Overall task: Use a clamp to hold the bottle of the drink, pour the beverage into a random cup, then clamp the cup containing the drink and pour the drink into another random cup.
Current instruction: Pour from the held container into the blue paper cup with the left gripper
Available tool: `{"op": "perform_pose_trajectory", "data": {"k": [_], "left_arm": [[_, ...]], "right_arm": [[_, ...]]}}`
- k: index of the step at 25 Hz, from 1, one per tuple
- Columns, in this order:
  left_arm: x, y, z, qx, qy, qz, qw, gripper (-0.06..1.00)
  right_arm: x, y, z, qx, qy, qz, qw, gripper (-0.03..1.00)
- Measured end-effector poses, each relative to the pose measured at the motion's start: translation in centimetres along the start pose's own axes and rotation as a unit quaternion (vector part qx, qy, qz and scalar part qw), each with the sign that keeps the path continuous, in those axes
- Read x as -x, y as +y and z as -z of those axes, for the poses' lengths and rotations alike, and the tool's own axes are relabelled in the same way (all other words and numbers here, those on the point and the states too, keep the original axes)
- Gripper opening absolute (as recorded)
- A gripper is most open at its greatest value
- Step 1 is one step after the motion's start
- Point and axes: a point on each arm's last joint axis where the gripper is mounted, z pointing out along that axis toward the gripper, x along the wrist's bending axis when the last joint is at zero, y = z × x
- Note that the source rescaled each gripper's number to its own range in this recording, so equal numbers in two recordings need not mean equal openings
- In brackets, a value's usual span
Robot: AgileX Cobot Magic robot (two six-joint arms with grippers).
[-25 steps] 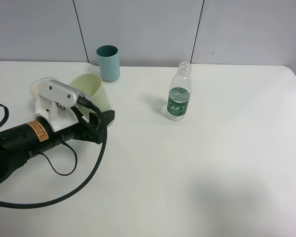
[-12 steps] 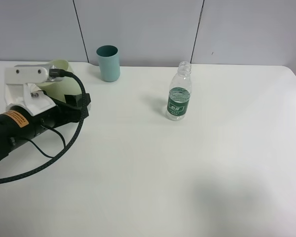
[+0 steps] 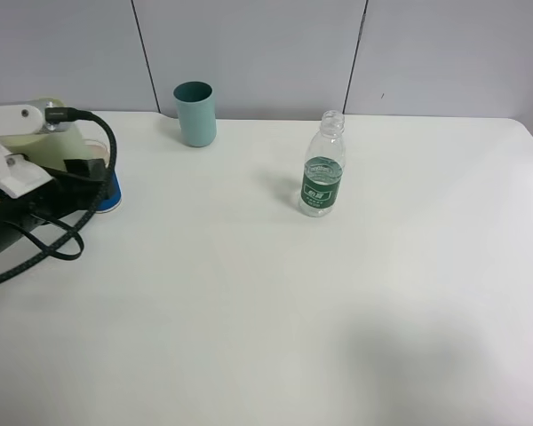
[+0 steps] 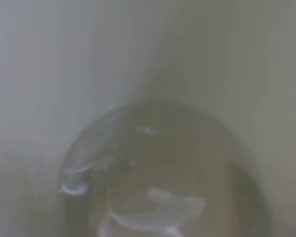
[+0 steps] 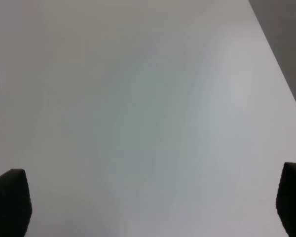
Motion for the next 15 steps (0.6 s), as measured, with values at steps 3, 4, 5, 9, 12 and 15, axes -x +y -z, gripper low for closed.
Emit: {"op": "perform_pose_trajectory", "data": {"k": [3, 4, 5, 9, 12, 15], "left_arm": [[-1.3, 0.4, 0.5, -0.005, 0.06, -0.03, 0.998, 0.02], [-1.6, 0.6, 0.7, -0.002, 0.075, -0.046, 0.996, 0.02], [-1.9, 0.8, 0.9, 0.003, 0.091, -0.058, 0.994, 0.02], [-2.6, 1.3, 1.1, 0.016, 0.131, -0.102, 0.986, 0.02], [-2.7, 1.3, 1.2, 0.017, 0.136, -0.108, 0.985, 0.02], [-2.8, 1.3, 1.2, 0.016, 0.137, -0.108, 0.985, 0.02]], "right_arm": [[0.0, 0.0, 0.0, 0.0, 0.0, 0.0, 1.0, 1.0], [0.0, 0.0, 0.0, 0.0, 0.0, 0.0, 1.0, 1.0], [0.0, 0.0, 0.0, 0.0, 0.0, 0.0, 1.0, 1.0], [0.0, 0.0, 0.0, 0.0, 0.0, 0.0, 1.0, 1.0], [0.0, 0.0, 0.0, 0.0, 0.0, 0.0, 1.0, 1.0], [0.0, 0.0, 0.0, 0.0, 0.0, 0.0, 1.0, 1.0]]}}
